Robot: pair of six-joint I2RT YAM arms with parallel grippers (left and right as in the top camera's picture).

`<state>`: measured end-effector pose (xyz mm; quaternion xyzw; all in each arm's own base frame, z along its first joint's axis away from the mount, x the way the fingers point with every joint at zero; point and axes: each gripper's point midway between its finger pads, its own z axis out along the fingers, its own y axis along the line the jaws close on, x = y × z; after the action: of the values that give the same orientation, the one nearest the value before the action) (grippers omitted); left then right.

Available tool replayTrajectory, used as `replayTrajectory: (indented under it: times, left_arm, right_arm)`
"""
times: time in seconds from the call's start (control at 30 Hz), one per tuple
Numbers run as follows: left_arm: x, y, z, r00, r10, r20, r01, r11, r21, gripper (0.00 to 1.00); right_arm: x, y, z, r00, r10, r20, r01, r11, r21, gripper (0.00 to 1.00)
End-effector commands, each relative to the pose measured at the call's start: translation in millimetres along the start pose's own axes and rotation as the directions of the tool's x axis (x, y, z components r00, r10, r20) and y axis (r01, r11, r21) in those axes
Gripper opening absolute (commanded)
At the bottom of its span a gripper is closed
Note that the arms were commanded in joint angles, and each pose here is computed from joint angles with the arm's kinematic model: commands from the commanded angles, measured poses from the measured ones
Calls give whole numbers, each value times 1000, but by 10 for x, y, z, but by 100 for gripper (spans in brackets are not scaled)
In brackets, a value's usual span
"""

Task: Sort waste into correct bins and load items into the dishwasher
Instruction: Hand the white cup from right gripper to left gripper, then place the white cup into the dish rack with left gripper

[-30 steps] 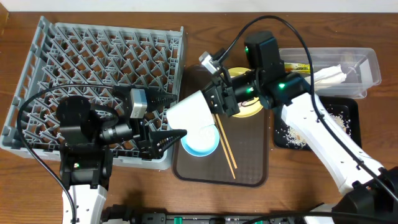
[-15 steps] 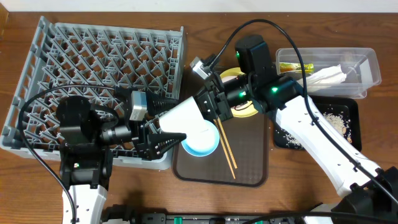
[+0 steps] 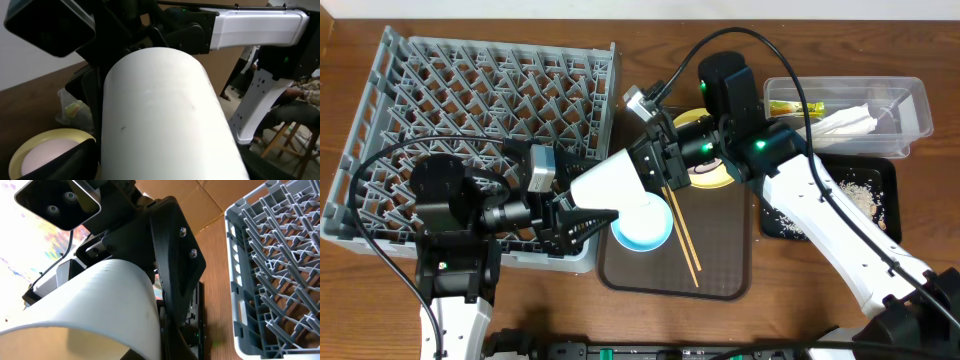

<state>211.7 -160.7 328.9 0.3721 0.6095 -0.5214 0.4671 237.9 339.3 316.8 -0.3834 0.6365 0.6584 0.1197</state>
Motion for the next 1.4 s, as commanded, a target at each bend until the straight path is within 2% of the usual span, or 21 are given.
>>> replayTrajectory:
  times: [0.0, 0.17, 0.3, 0.37, 0.47, 0.6, 0.67, 0.83, 0.9, 1.0, 1.07, 1.13, 1.27, 1.37]
  left_arm:
    - [-69, -55, -7, 1000, 25, 2, -25, 1000, 17, 78]
    - [-101, -61, -7, 998, 59, 6, -59, 998, 17, 68]
    - [-108, -62, -7, 998, 67, 8, -67, 998, 17, 65]
    - [-108, -60, -7, 998, 66, 8, -67, 998, 17, 63]
    - [-111, -28, -8, 998, 64, 10, -64, 998, -1, 60]
    - [-81, 236, -30, 999, 26, 26, -22, 990, -143, 60]
    - [-17, 434, -92, 1000, 4, 23, 2, 968, -251, 60]
    - [145, 779, -278, 999, -42, 2, 38, 894, -446, 59]
    - [242, 970, -409, 996, -87, -2, 71, 826, -560, 59]
    - [446, 1249, -689, 984, -177, -2, 118, 666, -736, 58]
    - [566, 1336, -842, 973, -231, -5, 132, 573, -809, 57]
    - [647, 1381, -983, 960, -279, 1, 143, 487, -862, 57]
    - [745, 1407, -1372, 928, -371, 41, 142, 250, -958, 54]
    - [761, 1355, -1578, 912, -407, 42, 106, 136, -985, 53]
  right_arm:
    - [27, 43, 99, 1000, 2, -18, -3, 1000, -13, 1]
    - [28, 44, 99, 1000, 3, -18, -3, 1000, -13, 1]
    - [28, 44, 99, 1000, 3, -19, -3, 1000, -13, 4]
    - [26, 42, 96, 1000, 2, -18, -2, 1000, -12, 18]
    - [3, 4, 33, 1000, 10, -5, -10, 1000, 1, 28]
    - [-85, -213, -247, 997, 55, 62, -60, 994, 91, 40]
    - [-122, -439, -496, 990, 75, 120, -97, 976, 193, 51]
    - [-18, -975, -957, 972, 120, 201, -202, 862, 465, 57]
    - [42, -1106, -1091, 970, 126, 209, -221, 815, 536, 56]
    - [163, -1275, -1270, 958, 169, 232, -280, 728, 626, 53]
    - [281, -1354, -1406, 953, 196, 232, -303, 662, 686, 52]
    - [398, -1403, -1565, 946, 226, 234, -324, 581, 747, 50]
    - [603, -1383, -1976, 937, 278, 211, -308, 375, 874, 50]
    - [675, -1269, -2252, 925, 311, 217, -297, 240, 924, 50]
